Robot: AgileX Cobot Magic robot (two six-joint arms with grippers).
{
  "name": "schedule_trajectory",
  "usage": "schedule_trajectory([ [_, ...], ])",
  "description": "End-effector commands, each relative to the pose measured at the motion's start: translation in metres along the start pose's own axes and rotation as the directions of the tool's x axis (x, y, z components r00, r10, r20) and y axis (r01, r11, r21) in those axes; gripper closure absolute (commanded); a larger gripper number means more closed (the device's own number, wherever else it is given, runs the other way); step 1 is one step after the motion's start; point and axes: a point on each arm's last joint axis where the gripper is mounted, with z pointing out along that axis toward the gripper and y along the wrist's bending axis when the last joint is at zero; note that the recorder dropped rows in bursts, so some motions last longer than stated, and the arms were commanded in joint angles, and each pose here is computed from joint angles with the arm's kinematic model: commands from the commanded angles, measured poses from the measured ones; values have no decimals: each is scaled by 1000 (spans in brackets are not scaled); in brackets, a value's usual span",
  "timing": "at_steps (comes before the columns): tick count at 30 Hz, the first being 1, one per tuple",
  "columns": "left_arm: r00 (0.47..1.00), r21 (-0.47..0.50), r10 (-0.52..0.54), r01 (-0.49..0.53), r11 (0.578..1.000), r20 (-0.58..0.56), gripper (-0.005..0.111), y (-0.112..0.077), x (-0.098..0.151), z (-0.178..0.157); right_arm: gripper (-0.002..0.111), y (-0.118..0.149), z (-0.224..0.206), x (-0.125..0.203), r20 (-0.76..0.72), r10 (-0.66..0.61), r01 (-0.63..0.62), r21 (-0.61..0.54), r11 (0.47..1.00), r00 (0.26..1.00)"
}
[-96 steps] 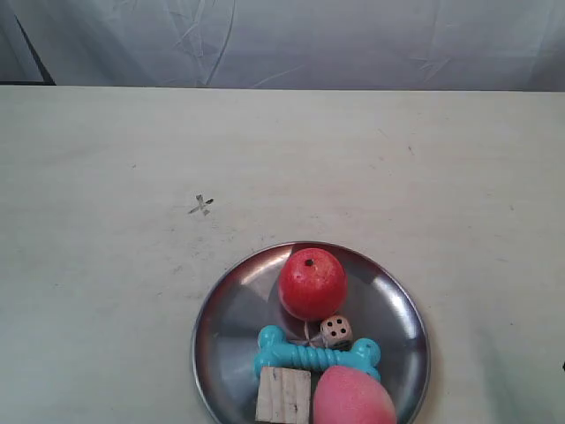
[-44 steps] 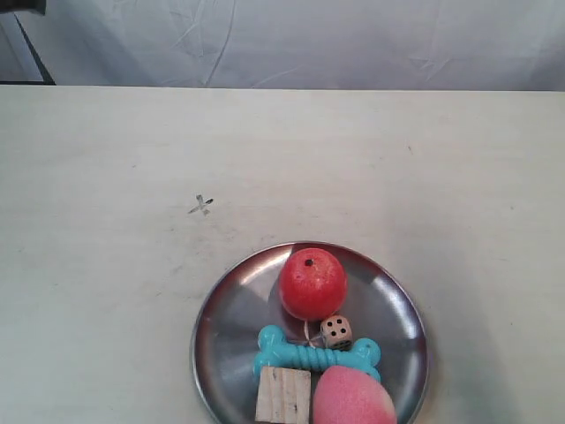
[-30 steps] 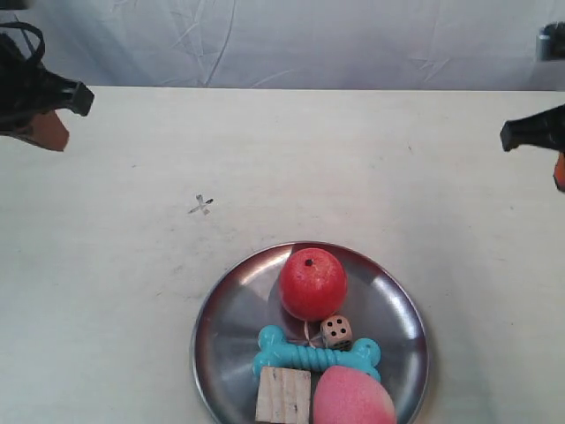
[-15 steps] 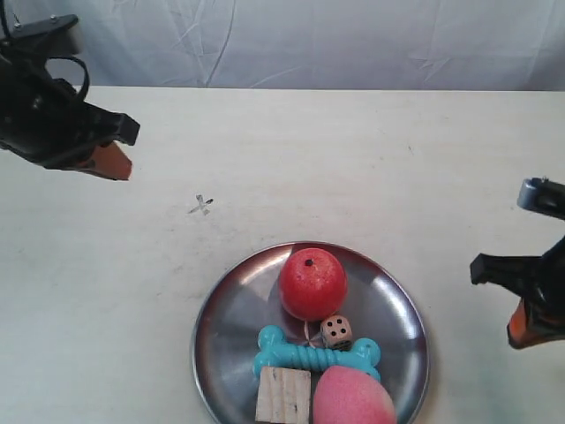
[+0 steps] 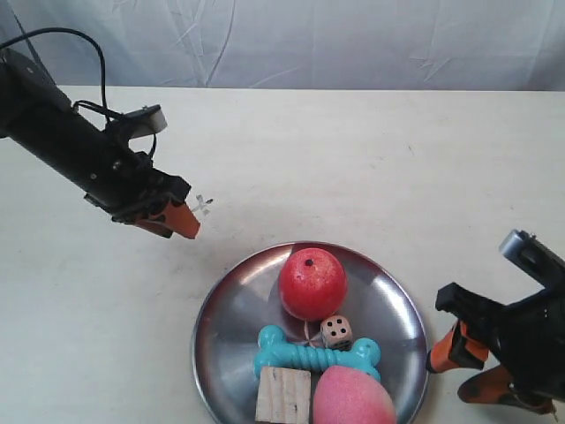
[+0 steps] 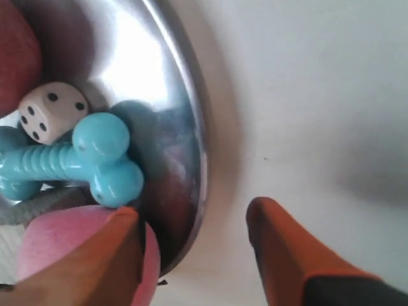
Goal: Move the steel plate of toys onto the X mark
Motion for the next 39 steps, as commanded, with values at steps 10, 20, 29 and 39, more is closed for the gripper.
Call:
schedule_trajectory([
  [10,982,118,162,-150,982,-101,62,-6,-20,36,57,-9,12,32,118,152,-139,-112,984,981],
  [20,948,132,243,-219,967,-206,62,-17,-13,56,57,-4,15,31,190,144,-124,-115,986,971],
  [29,940,133,261,-236,963,-222,62,-21,-11,60,57,0,19,36,212,113,-91,-109,990,971],
  [39,922,105,294,-276,956,-253,62,-32,-9,69,57,-16,28,51,185,181,-171,-68,983,966],
])
